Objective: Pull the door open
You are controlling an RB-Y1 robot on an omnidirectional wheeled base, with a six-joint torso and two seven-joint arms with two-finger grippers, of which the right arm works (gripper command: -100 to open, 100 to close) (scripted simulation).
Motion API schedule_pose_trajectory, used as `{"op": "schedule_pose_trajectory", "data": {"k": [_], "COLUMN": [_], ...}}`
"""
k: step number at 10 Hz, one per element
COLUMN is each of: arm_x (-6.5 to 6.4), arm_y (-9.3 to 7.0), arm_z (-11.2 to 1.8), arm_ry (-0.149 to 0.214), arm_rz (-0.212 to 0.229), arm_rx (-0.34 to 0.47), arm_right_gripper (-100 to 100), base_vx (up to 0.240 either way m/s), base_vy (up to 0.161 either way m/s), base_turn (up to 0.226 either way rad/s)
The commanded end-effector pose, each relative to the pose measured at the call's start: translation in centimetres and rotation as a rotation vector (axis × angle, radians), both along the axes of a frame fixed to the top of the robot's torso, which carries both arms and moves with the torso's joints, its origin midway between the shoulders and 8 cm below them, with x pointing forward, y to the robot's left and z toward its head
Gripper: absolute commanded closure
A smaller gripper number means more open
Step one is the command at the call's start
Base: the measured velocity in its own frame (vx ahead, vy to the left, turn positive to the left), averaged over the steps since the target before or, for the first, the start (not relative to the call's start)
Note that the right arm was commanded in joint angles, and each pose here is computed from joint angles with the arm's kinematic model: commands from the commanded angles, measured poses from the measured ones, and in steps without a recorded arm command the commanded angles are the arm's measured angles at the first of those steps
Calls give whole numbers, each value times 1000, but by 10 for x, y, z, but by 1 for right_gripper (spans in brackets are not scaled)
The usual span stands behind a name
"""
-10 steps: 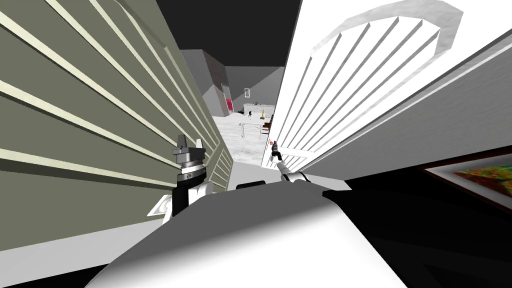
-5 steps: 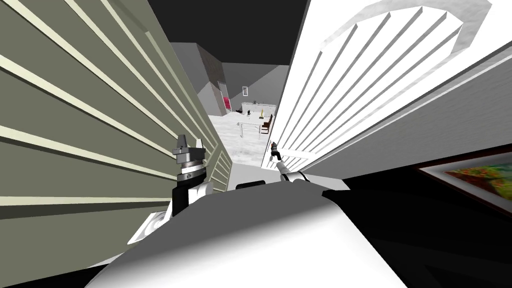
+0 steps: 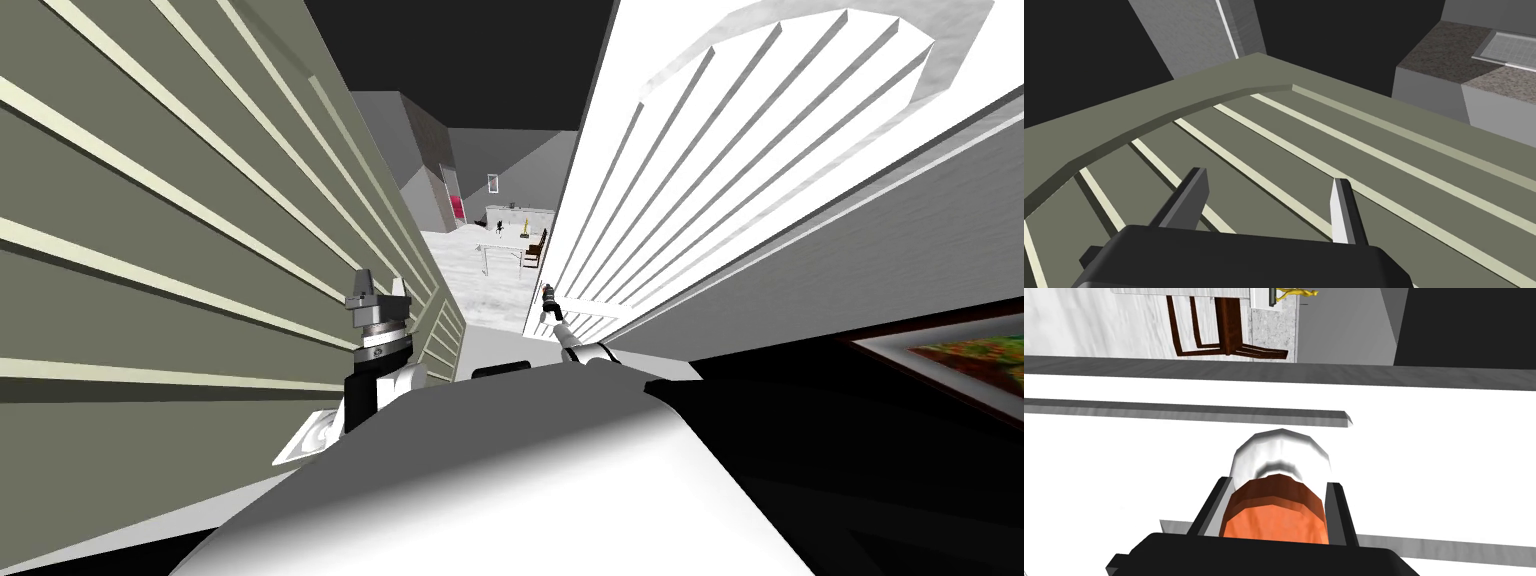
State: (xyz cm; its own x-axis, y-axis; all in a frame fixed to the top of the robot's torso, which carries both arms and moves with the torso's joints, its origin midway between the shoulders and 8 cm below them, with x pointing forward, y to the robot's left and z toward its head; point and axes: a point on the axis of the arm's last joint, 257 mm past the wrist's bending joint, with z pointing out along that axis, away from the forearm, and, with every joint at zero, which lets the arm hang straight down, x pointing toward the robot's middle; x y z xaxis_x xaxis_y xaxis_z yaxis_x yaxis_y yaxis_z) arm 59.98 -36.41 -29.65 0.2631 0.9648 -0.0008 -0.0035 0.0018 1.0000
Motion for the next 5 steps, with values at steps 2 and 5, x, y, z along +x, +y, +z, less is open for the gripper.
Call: {"op": "schedule_pose_trajectory", "data": {"k": [2, 5], "arm_x": [-1, -4], "arm_y": [-2, -12], "arm_z": [-1, 0], "arm_ry": [2, 1], "arm_rz": [12, 28], "arm_rx": [3, 2], "arm_right_gripper": [100, 100], "base_vx": [-187, -203], "base_vy": [-70, -6], "base_turn": [174, 185]}}
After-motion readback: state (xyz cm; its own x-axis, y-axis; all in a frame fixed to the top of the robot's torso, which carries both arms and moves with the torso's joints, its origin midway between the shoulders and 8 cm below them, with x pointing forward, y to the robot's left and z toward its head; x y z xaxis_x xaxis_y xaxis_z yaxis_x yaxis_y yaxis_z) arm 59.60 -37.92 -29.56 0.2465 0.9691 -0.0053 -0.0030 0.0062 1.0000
